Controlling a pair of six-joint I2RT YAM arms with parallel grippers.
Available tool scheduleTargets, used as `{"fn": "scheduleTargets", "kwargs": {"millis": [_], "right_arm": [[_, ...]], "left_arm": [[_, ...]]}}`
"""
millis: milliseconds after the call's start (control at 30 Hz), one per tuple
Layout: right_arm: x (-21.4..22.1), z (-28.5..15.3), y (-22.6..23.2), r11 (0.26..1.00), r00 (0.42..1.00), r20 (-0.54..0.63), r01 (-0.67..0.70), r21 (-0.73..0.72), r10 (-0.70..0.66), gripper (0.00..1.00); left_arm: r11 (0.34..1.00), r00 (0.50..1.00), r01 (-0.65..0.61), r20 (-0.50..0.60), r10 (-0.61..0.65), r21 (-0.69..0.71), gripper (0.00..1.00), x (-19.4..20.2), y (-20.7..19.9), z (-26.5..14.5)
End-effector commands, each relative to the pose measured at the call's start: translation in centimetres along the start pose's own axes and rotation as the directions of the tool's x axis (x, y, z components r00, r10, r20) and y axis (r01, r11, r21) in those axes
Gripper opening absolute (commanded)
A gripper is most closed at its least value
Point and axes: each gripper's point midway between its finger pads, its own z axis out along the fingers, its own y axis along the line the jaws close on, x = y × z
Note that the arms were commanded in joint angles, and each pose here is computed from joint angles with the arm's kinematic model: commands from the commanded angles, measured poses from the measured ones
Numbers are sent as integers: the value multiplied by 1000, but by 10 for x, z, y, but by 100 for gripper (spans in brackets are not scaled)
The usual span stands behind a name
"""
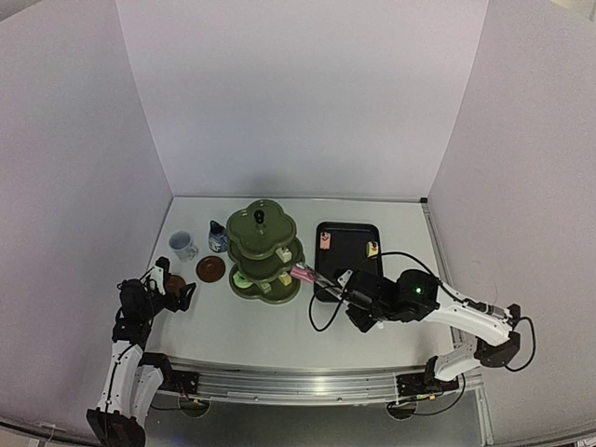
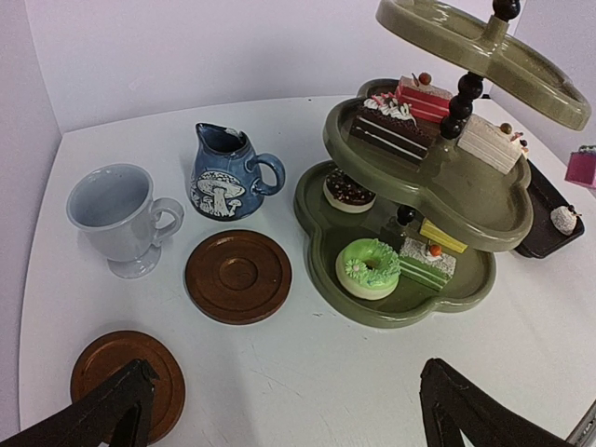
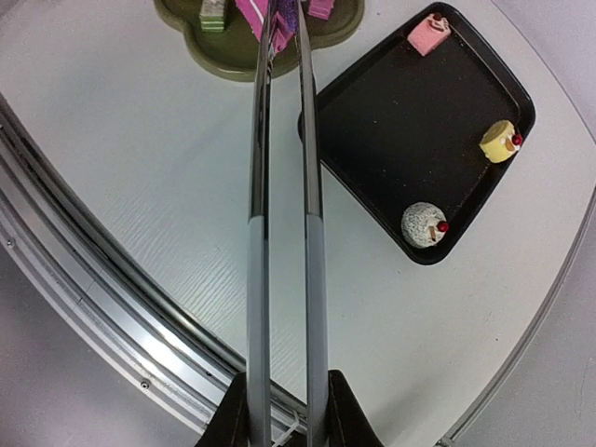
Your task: Serve the afternoon tea
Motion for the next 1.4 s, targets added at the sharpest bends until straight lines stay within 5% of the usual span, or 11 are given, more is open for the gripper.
{"fn": "scheduleTargets", "kwargs": {"millis": [0, 333, 600, 1367], "right_arm": [[-30, -18, 27, 994, 992, 103, 77, -84, -68, 0], [-86, 19, 49, 968, 953, 169, 245, 54, -250, 0], [-114, 33, 41, 956, 936, 234, 221, 195, -264, 0], [-117, 99, 45, 908, 937, 159, 244, 340, -311, 0]], "left_arm": [[1000, 1000, -19, 11, 19, -9, 100, -7, 2, -1], [1000, 1000, -17, 5, 17, -19, 100, -5, 4, -1], [1000, 1000, -14, -5, 14, -18, 100, -3, 4, 1], [1000, 1000, -12, -10, 12, -12, 100, -2, 4, 2]]}}
